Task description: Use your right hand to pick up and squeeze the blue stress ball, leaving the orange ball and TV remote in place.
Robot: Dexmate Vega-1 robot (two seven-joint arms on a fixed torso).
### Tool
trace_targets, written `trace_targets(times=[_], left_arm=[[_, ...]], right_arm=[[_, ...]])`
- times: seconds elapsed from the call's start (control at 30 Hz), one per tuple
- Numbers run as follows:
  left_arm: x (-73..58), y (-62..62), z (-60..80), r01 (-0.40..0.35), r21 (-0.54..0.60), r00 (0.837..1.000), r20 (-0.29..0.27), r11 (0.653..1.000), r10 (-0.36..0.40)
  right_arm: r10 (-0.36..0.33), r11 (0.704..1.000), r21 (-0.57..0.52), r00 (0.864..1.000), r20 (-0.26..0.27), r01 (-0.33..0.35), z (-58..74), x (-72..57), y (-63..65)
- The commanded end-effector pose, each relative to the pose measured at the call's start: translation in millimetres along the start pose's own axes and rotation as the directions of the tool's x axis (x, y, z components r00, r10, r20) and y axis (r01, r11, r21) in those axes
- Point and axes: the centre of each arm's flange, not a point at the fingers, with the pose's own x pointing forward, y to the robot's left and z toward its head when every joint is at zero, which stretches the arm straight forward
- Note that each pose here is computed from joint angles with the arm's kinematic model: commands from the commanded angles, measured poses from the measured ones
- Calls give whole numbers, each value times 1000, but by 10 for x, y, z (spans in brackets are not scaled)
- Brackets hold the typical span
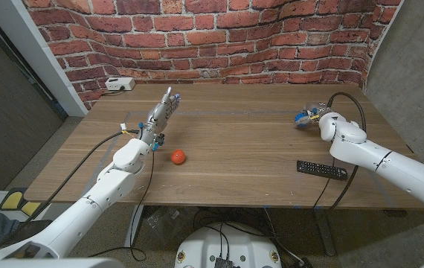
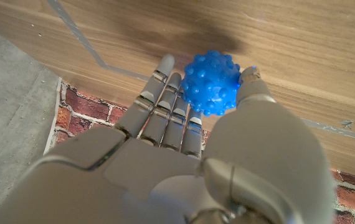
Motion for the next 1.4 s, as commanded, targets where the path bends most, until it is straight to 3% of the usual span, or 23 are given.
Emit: trace_targets(times=[0.03,0.87,1.17,1.4], left_arm=[[1,16,-23,-5,-3,1000,-6,1000,5],[25,17,-46,-9,-4,1000,-18,1000,9],[29,15,-50,-6,-5,1000,-18,1000,6],[35,15,-55,-3,-6,1000,-20,1000,2]], right_arm=[[25,1000,-2,999,-21,-25,-8,69,65],[70,997,-26,997,-23,-71,-22,69,43],[20,999,-41,999,-26,-21,-29,-11,19],[-56,998,35,998,-9,56,-54,-95,-6]])
